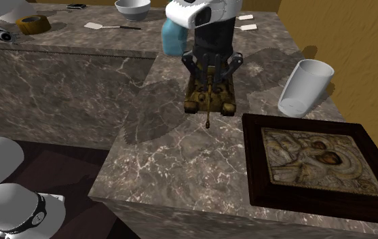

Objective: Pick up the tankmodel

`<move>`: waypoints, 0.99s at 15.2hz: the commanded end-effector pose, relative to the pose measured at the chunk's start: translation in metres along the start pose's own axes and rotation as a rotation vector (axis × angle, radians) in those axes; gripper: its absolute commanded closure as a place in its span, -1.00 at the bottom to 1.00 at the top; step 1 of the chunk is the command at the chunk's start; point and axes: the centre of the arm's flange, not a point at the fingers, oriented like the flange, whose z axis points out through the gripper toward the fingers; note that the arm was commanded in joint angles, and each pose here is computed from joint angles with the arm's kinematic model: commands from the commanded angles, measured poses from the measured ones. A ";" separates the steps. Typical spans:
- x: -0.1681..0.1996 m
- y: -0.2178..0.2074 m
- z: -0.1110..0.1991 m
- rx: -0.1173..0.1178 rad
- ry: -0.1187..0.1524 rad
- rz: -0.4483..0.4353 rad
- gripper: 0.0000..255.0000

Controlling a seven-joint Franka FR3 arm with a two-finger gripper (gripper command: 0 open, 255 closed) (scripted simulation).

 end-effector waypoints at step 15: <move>-0.003 -0.003 -0.074 0.001 0.000 0.001 1.00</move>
